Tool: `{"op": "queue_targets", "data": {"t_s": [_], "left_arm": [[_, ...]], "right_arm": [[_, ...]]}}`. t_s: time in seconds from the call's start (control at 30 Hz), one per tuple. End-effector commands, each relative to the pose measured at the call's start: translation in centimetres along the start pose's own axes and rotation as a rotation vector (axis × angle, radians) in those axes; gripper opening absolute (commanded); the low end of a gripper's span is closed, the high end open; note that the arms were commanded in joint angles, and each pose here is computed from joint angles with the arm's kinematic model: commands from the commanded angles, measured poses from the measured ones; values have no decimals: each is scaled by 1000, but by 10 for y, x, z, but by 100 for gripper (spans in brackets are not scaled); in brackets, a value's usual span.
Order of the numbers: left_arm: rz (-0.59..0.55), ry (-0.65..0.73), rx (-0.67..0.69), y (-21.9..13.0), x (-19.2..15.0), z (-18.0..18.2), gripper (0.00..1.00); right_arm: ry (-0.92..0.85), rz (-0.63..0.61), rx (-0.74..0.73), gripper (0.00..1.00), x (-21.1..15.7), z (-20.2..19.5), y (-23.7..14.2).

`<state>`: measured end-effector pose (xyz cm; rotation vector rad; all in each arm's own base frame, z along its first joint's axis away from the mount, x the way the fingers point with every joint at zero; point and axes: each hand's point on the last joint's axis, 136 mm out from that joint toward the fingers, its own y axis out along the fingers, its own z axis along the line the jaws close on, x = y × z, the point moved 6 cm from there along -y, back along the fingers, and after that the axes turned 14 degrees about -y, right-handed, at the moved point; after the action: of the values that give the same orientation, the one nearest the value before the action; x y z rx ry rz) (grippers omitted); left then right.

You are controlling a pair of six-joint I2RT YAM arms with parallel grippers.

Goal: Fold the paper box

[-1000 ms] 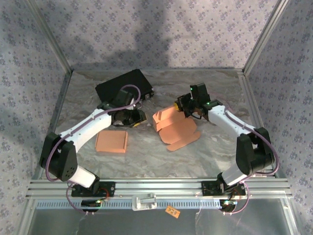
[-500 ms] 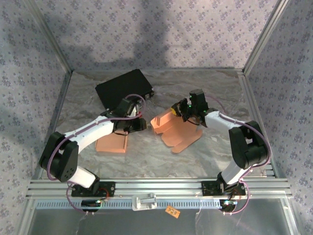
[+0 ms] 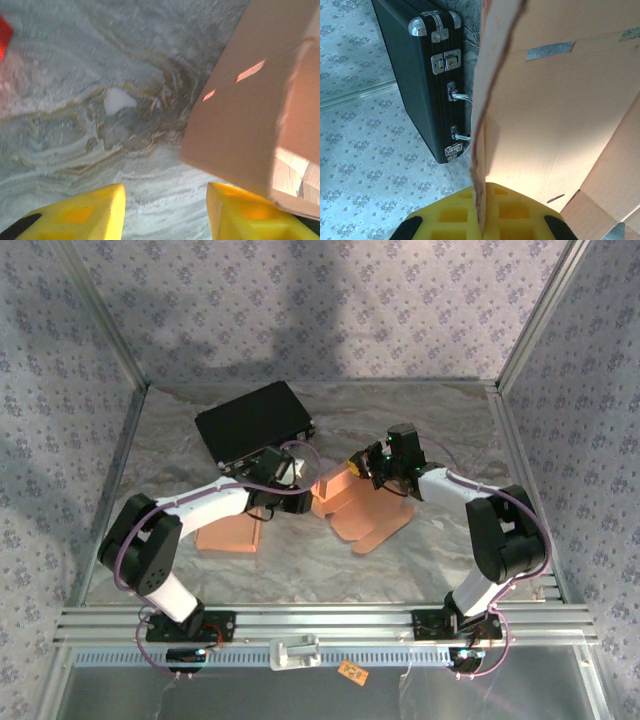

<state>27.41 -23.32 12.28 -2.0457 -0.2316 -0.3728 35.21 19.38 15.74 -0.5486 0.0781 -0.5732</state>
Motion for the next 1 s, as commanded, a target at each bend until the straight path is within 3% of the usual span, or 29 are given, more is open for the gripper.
{"op": "queue_targets", "data": {"t_s": [0.0, 0.43, 0.97], "left_arm": [[-61, 101, -79, -2, 7, -15, 47], [-72, 109, -86, 12, 4, -31, 49], [-186, 68, 4, 18, -3, -42, 40]], "right_arm": [[-7, 16, 11, 0, -1, -3, 2], [-7, 9, 38, 0, -3, 1, 3], [-50, -61, 102, 0, -21, -14, -3]]}}
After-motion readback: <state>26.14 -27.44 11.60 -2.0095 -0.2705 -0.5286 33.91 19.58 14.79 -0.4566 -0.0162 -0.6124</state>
